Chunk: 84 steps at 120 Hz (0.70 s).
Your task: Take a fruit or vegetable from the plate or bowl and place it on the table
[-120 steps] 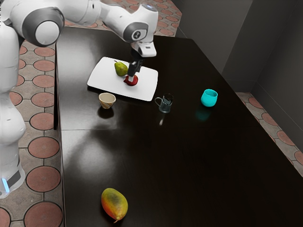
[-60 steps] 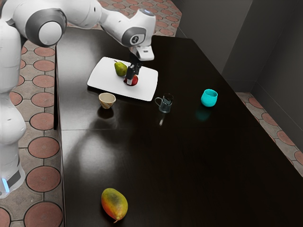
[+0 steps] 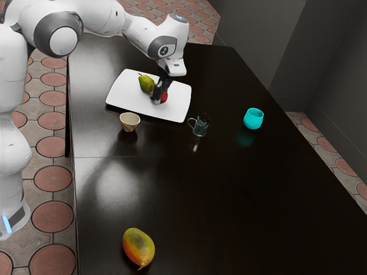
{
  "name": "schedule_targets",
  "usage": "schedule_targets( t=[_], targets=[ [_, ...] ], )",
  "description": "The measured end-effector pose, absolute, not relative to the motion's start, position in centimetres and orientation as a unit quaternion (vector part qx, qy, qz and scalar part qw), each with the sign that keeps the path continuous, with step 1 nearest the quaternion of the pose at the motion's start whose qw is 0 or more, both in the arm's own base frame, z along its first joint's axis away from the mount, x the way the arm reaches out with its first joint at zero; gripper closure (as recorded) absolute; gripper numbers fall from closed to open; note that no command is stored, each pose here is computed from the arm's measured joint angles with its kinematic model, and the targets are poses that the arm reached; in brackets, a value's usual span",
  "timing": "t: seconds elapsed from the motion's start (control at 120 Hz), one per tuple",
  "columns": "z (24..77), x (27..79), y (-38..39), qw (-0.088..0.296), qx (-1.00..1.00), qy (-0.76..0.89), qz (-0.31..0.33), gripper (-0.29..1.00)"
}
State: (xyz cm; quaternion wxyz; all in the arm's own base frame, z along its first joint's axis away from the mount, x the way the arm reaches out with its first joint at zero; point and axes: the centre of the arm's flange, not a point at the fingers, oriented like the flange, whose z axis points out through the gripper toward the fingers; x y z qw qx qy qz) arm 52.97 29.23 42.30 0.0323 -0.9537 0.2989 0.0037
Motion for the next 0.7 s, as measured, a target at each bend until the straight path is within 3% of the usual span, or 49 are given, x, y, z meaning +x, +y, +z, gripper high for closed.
schedule_targets(
  t=[0.242,0.7],
  targets=[
    [47.9,51.0,24.7,0.051,-0.945,0.324,-0.013,0.35],
    [47.6,54.9,6.4,0.04,-0.88,0.473,-0.002,0.35]
  ],
)
